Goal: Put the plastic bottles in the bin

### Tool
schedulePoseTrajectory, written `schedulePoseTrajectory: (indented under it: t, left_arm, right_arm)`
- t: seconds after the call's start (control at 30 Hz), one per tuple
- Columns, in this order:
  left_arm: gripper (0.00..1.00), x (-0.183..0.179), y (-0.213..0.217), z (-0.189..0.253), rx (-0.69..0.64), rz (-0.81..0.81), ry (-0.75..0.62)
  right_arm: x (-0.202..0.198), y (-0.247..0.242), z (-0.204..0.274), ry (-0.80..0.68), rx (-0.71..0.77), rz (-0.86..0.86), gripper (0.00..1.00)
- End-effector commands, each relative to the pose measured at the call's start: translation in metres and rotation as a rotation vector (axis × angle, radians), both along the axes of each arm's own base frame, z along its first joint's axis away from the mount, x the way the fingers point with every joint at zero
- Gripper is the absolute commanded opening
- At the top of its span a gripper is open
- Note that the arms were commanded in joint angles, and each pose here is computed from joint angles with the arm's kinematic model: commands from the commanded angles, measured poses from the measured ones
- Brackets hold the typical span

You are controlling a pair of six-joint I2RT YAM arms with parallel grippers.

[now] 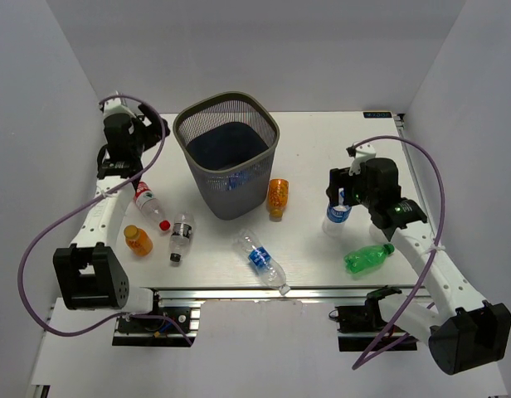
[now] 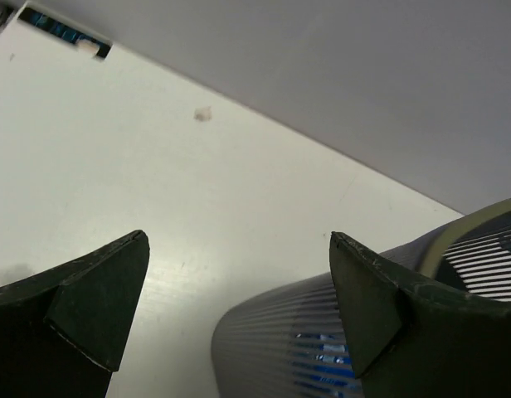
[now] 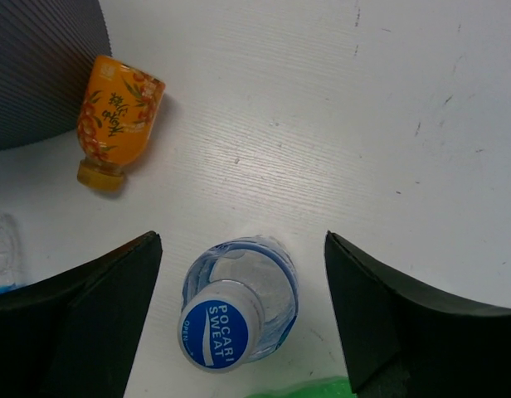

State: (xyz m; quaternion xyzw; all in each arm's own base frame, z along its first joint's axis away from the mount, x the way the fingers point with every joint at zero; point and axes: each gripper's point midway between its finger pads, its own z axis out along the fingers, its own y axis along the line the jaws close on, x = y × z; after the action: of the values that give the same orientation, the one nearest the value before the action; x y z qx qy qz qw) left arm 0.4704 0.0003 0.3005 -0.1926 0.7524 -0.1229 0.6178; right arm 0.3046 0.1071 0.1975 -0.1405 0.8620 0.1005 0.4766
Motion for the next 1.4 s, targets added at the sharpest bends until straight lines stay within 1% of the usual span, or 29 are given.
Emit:
schedulePoseTrajectory:
  t: [0.0, 0.03, 0.07, 0.1, 0.13, 0.17, 0.27, 0.4, 0.43, 0.5, 0.53, 0.6, 0.63, 0.67, 0.77, 0.83, 0.87, 0.93, 0.97, 1.0, 1.03, 1.07, 1.13, 1.17, 1.2, 1.23, 1.3, 1.33, 1.37]
  left_arm:
    - [0.98, -0.026, 0.017, 0.036, -0.053, 0.114, -0.111]
    - [0.98, -0.029, 0.019, 0.031, -0.056, 0.126, -0.106]
    - [0.98, -0.034, 0.02, 0.019, -0.056, 0.133, -0.085]
    - [0.98, -0.037, 0.019, 0.015, -0.055, 0.13, -0.082]
    - [0.98, -0.042, 0.019, 0.021, -0.052, 0.124, -0.104]
    - [0.98, -0.045, 0.018, 0.017, -0.045, 0.117, -0.097]
    - [0.98, -0.054, 0.024, 0.014, -0.038, 0.151, -0.093]
    - [0.98, -0.056, 0.027, 0.002, -0.038, 0.171, -0.047]
    - [0.98, -0.055, 0.027, -0.002, -0.048, 0.175, -0.033]
    - [0.98, -0.054, 0.027, -0.014, -0.054, 0.181, 0.016]
    - [0.98, -0.054, 0.03, -0.015, -0.06, 0.2, 0.024]
    - [0.98, -0.054, 0.033, -0.021, -0.06, 0.222, 0.042]
    - [0.98, -0.055, 0.035, -0.025, -0.065, 0.234, 0.046]
    - [0.98, -0.056, 0.036, -0.026, -0.068, 0.237, 0.05]
    - [0.98, -0.058, 0.036, -0.034, -0.09, 0.25, 0.07]
    - [0.98, -0.059, 0.042, -0.043, -0.105, 0.295, 0.096]
    - [0.98, -0.06, 0.044, -0.048, -0.111, 0.313, 0.111]
    - [0.98, -0.061, 0.045, -0.061, -0.122, 0.325, 0.152]
    - [0.98, -0.061, 0.045, -0.064, -0.123, 0.323, 0.161]
    - [0.98, -0.061, 0.045, -0.069, -0.125, 0.326, 0.175]
    - [0.98, -0.06, 0.046, -0.074, -0.127, 0.332, 0.19]
    - [0.98, -0.06, 0.047, -0.075, -0.128, 0.338, 0.199]
    - [0.98, -0.06, 0.048, -0.077, -0.13, 0.34, 0.21]
    - [0.98, -0.06, 0.048, -0.077, -0.132, 0.34, 0.212]
    - [0.98, -0.06, 0.048, -0.079, -0.134, 0.342, 0.216]
    - [0.98, -0.061, 0.048, -0.079, -0.141, 0.347, 0.218]
    - [0.98, -0.063, 0.052, -0.082, -0.145, 0.371, 0.23]
    - [0.98, -0.063, 0.053, -0.084, -0.148, 0.375, 0.236]
    - [0.98, -0.062, 0.052, -0.087, -0.148, 0.372, 0.251]
  right_arm:
    - [0.01, 0.001, 0.017, -0.086, 0.042, -0.033, 0.8]
    - [0.01, 0.003, 0.019, -0.097, 0.052, -0.021, 0.74]
    - [0.01, 0.005, 0.019, -0.096, 0.058, -0.01, 0.64]
    - [0.009, 0.005, 0.019, -0.099, 0.063, -0.01, 0.59]
    - [0.008, 0.006, 0.02, -0.104, 0.063, -0.008, 0.52]
    - [0.009, 0.005, 0.022, -0.11, 0.065, -0.009, 0.38]
    - [0.01, 0.006, 0.031, -0.13, 0.08, -0.013, 0.22]
    - [0.017, 0.002, 0.066, -0.202, 0.081, -0.041, 0.13]
    - [0.021, 0.0, 0.096, -0.264, 0.089, -0.05, 0.13]
    - [0.025, 0.001, 0.133, -0.351, 0.101, -0.038, 0.1]
    - [0.025, 0.005, 0.169, -0.43, 0.127, -0.017, 0.1]
    - [0.02, 0.025, 0.212, -0.526, 0.19, 0.104, 0.09]
    - [0.017, 0.033, 0.23, -0.577, 0.185, 0.164, 0.09]
    - [0.009, 0.05, 0.258, -0.637, 0.203, 0.285, 0.09]
    - [0.002, 0.079, 0.312, -0.746, 0.263, 0.468, 0.07]
    - [-0.003, 0.095, 0.335, -0.799, 0.3, 0.565, 0.07]
    - [-0.006, 0.109, 0.346, -0.829, 0.319, 0.649, 0.07]
    - [-0.016, 0.131, 0.356, -0.86, 0.362, 0.756, 0.09]
    - [-0.006, 0.143, 0.347, -0.83, 0.369, 0.773, 0.09]
    - [-0.014, 0.155, 0.356, -0.845, 0.379, 0.811, 0.1]
    - [-0.013, 0.166, 0.352, -0.824, 0.387, 0.835, 0.1]
    - [-0.001, 0.179, 0.337, -0.79, 0.37, 0.853, 0.11]
    - [-0.006, 0.203, 0.331, -0.773, 0.364, 0.914, 0.11]
    - [0.008, 0.214, 0.312, -0.711, 0.353, 0.903, 0.12]
    - [0.005, 0.224, 0.303, -0.669, 0.348, 0.916, 0.13]
    - [0.009, 0.228, 0.303, -0.676, 0.325, 0.91, 0.24]
    - [0.018, 0.24, 0.284, -0.605, 0.304, 0.891, 0.51]
    - [0.022, 0.24, 0.286, -0.609, 0.291, 0.875, 0.77]
    - [0.029, 0.24, 0.281, -0.596, 0.278, 0.846, 0.89]
